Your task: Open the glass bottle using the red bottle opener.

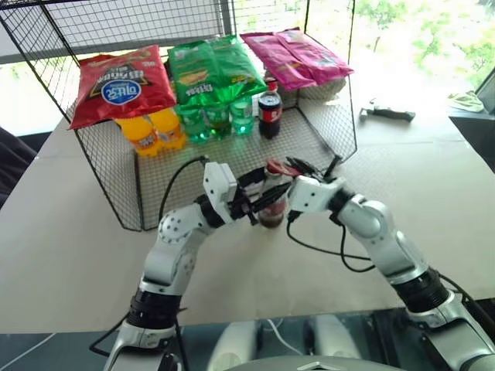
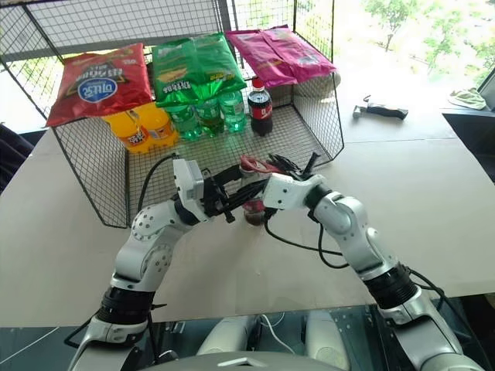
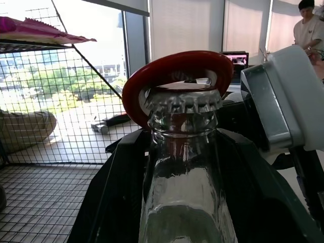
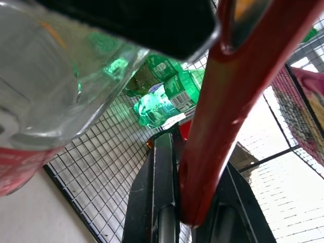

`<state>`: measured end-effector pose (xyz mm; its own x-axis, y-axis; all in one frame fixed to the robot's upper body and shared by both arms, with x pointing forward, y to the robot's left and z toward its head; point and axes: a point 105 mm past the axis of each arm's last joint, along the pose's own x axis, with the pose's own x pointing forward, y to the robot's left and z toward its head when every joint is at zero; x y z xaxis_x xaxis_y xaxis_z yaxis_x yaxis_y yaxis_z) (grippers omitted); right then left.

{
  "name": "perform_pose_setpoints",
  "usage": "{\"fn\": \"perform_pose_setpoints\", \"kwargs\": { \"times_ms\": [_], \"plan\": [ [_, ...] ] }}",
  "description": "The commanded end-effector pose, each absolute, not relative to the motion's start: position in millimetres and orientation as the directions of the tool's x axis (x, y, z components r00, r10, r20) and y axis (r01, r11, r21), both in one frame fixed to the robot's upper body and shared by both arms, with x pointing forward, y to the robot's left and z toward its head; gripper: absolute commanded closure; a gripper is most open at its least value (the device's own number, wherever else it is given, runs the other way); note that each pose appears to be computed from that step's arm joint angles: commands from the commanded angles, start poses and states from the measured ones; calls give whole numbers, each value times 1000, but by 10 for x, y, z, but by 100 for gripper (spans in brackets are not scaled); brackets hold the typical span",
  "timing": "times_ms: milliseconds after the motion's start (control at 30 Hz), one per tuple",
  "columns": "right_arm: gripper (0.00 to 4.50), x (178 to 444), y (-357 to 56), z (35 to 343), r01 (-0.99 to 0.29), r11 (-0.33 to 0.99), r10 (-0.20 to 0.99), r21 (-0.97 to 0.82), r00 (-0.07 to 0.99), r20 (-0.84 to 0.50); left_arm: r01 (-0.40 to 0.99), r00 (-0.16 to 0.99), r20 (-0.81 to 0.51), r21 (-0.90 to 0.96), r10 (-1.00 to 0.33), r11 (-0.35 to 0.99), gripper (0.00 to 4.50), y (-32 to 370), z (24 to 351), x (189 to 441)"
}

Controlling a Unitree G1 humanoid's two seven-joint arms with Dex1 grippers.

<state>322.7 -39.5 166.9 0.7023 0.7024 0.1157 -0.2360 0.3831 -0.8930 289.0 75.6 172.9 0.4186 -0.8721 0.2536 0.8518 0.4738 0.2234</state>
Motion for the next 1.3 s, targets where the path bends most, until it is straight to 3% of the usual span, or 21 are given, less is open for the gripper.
{"fn": "perform_pose_setpoints", "kwargs": {
  "times_ms": [33,300,733,1300],
  "plan": [
    [450,3144,-343,1699,-176,346,731,-921,666,148,856,449,188,190,-874,481,282,781,1561,2929],
    [450,3209,-382,1965,51,274,693,-960,681,234,862,444,180,182,-878,473,282,785,1534,2936],
    [450,3187,-447,1959,83,270,678,-959,691,251,861,448,174,180,-877,475,282,798,1524,2954],
    [450,3275,-630,2327,211,212,669,-954,681,299,865,446,169,172,-879,472,282,786,1499,2934]
  ]
}}
